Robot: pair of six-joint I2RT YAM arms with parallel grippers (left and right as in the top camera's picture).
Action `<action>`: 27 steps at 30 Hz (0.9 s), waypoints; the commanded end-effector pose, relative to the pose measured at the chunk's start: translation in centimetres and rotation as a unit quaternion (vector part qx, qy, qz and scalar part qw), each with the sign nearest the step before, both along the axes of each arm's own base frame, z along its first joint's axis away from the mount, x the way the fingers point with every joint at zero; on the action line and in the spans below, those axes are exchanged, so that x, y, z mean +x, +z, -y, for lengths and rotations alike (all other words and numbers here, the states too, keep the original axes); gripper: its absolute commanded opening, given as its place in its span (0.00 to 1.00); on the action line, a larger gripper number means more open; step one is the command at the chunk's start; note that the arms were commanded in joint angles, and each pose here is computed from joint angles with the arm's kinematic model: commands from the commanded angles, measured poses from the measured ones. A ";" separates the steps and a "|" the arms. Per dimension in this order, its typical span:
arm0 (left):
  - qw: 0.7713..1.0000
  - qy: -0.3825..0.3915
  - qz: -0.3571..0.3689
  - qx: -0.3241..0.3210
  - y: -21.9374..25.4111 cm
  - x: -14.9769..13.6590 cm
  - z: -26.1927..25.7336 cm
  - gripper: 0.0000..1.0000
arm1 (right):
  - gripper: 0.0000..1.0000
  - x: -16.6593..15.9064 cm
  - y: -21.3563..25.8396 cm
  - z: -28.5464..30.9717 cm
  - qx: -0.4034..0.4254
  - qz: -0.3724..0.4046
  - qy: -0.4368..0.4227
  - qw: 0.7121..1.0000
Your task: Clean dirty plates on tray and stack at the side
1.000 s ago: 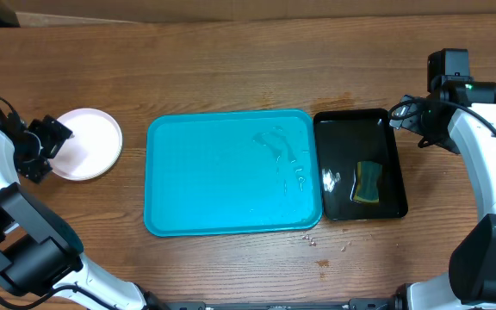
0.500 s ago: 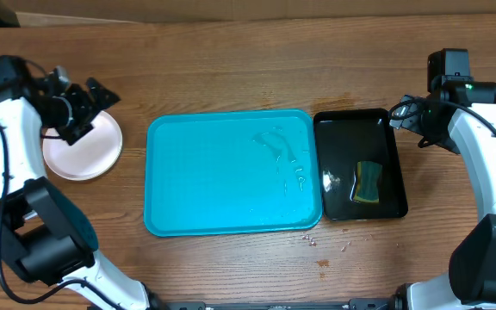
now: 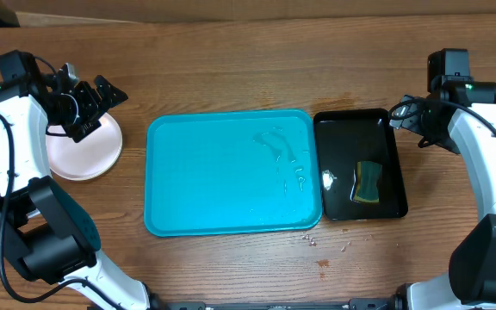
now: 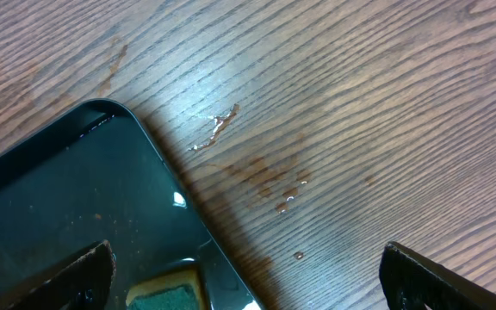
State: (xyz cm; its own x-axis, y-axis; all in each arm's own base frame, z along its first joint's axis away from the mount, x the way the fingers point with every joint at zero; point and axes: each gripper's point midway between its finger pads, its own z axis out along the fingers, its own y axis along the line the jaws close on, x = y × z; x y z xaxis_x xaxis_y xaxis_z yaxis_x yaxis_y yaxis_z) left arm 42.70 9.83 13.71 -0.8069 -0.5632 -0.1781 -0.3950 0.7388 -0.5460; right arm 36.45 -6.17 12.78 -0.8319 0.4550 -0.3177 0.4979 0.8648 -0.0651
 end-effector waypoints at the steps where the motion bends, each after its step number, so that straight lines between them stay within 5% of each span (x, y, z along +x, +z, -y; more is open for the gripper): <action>1: 1.000 -0.014 0.025 0.005 1.5 0.4 0.2 1.00 | 1.00 0.2 0.0 0.1 -0.004 0.003 -0.004 1.000; 6: 1.000 -0.014 0.025 0.005 1.5 0.4 0.2 1.00 | 1.00 0.2 1.7 -0.6 -0.005 0.026 0.005 1.000; 14: 1.000 -0.014 0.025 0.005 1.5 0.4 0.2 1.00 | 1.00 -1.6 10.7 -2.5 -0.010 0.159 0.030 0.987; 27: 1.000 -0.014 0.025 0.005 1.5 0.4 0.2 1.00 | 1.00 -14.7 27.6 -5.3 0.008 0.454 0.082 0.887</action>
State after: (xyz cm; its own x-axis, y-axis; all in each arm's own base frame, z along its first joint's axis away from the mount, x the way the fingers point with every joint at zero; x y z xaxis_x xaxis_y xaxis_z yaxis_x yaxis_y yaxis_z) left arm 42.69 9.82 13.71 -0.8070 -0.5632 -0.1778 -0.3952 0.7387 -0.5460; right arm 24.84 -1.27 37.80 -0.3851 0.3601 -0.8497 0.2651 0.9251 0.2719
